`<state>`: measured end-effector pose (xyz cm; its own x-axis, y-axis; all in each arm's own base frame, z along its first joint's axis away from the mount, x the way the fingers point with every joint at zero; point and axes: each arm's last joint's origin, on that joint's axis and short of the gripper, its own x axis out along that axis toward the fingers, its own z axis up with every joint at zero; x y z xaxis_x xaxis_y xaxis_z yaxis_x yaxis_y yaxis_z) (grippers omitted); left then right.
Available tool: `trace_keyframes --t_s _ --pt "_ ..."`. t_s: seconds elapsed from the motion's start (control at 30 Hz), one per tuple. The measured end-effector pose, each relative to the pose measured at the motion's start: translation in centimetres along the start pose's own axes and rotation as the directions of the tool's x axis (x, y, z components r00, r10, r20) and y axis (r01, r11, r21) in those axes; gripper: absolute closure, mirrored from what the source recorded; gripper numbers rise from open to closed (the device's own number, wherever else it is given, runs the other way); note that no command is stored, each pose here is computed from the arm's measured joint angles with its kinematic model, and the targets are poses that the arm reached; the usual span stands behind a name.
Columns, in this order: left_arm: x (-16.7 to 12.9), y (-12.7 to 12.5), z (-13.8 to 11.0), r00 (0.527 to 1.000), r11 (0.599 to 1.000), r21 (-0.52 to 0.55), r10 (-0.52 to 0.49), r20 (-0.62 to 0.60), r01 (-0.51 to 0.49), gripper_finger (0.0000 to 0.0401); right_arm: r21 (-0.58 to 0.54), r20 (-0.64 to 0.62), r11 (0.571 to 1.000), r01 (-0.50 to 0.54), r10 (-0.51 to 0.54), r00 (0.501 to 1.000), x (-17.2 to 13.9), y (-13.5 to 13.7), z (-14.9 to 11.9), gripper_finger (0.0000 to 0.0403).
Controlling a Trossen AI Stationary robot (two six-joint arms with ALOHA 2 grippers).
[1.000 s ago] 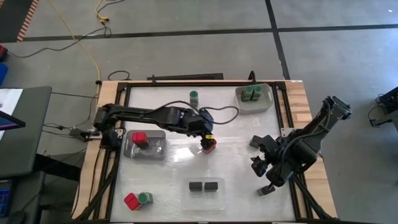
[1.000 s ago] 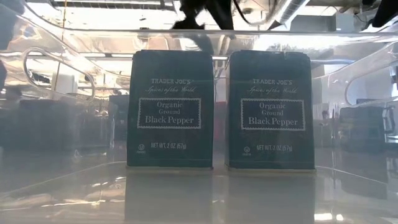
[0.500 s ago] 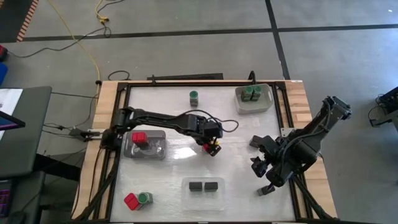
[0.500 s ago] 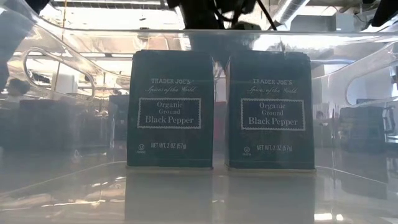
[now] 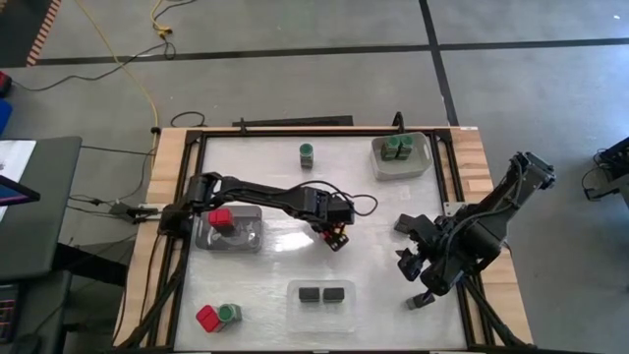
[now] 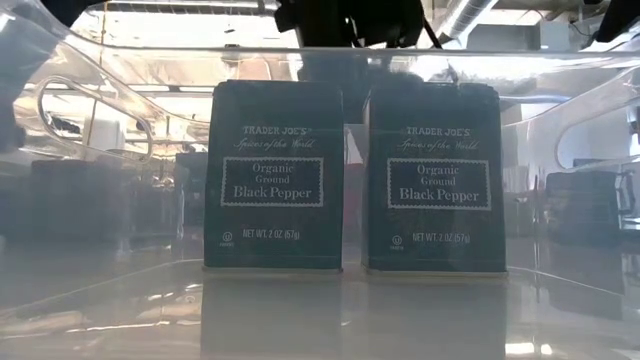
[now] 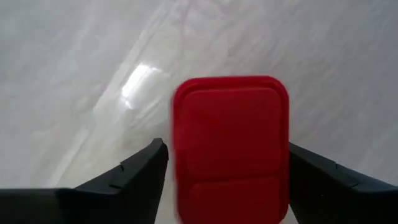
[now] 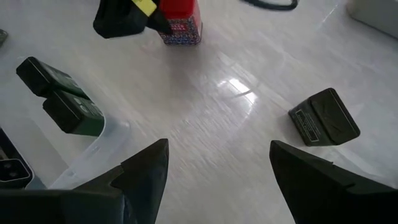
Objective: Sort spices by type
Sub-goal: Put the right red seasoning can into the black bin
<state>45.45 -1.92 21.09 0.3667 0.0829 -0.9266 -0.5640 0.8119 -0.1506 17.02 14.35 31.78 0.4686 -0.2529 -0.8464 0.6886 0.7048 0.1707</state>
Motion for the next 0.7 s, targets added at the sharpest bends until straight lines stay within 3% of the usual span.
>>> trace_keyframes --t_s 0.23,0.47,0.6,0.7 --pt "0.4 0.1 -0.1 1.000 1.000 0.005 -0.003 -0.022 0.003 0.0198 0.002 0.000 1.000 -0.004 0.004 1.000 0.0 0.0 0.0 0.0098" --pt "0.4 0.4 0.4 0.999 0.992 0.123 -0.029 -0.023 0.031 0.0197 0.001 0.000 1.000 -0.005 0.005 1.000 0.0 0.1 0.0 0.0098" --pt "-1.9 1.2 0.1 0.999 0.984 0.177 0.003 -0.052 0.006 0.0197 -0.001 0.000 1.000 -0.005 0.005 1.000 0.0 0.1 0.0 0.0098" --pt "-6.1 1.6 -0.2 1.000 0.963 0.269 0.000 -0.020 0.006 0.0197 -0.001 0.000 1.000 -0.005 0.005 1.000 0.0 0.1 0.0 0.0098"
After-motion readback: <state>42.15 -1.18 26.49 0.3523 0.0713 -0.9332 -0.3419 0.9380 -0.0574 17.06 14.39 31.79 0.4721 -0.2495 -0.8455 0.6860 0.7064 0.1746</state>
